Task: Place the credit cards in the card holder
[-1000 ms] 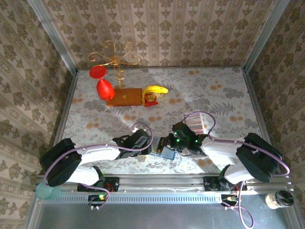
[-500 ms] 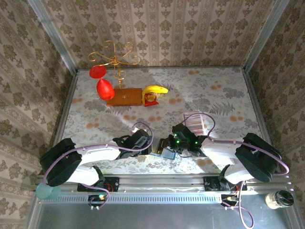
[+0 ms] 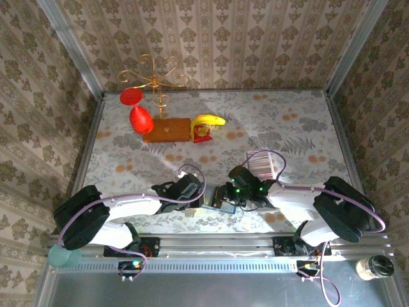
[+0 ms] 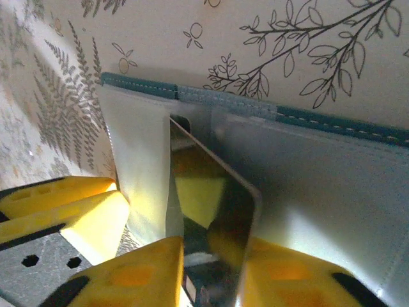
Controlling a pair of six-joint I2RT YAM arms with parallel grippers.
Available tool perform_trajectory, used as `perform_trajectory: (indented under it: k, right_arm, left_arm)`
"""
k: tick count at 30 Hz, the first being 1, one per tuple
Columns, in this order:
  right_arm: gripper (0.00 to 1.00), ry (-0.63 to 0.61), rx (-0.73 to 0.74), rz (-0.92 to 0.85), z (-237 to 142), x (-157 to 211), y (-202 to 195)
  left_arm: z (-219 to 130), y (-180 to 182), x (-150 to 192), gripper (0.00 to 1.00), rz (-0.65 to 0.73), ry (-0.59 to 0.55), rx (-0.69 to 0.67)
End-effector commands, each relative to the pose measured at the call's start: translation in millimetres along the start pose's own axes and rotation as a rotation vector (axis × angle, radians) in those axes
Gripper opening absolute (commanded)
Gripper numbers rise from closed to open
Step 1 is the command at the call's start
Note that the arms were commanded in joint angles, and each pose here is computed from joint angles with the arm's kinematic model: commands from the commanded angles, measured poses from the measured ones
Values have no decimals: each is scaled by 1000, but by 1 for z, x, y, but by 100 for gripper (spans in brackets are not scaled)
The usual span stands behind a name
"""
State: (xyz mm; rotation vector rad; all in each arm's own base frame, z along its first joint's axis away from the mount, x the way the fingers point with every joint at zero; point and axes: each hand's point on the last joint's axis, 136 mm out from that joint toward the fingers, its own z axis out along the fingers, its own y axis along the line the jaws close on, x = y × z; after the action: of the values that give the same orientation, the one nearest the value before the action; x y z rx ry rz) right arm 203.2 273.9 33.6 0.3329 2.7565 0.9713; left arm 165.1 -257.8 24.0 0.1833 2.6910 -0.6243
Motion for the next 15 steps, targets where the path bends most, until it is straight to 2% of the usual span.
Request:
perform_trajectory:
  k: [1, 15]
  right_arm:
    - [32, -9, 59, -42, -5, -2, -5]
    - [25, 22, 62, -78, 5, -6, 10]
  left_arm:
    - [2, 2, 10, 25, 6, 42, -15]
    - [1, 1, 10, 23, 4, 41, -14]
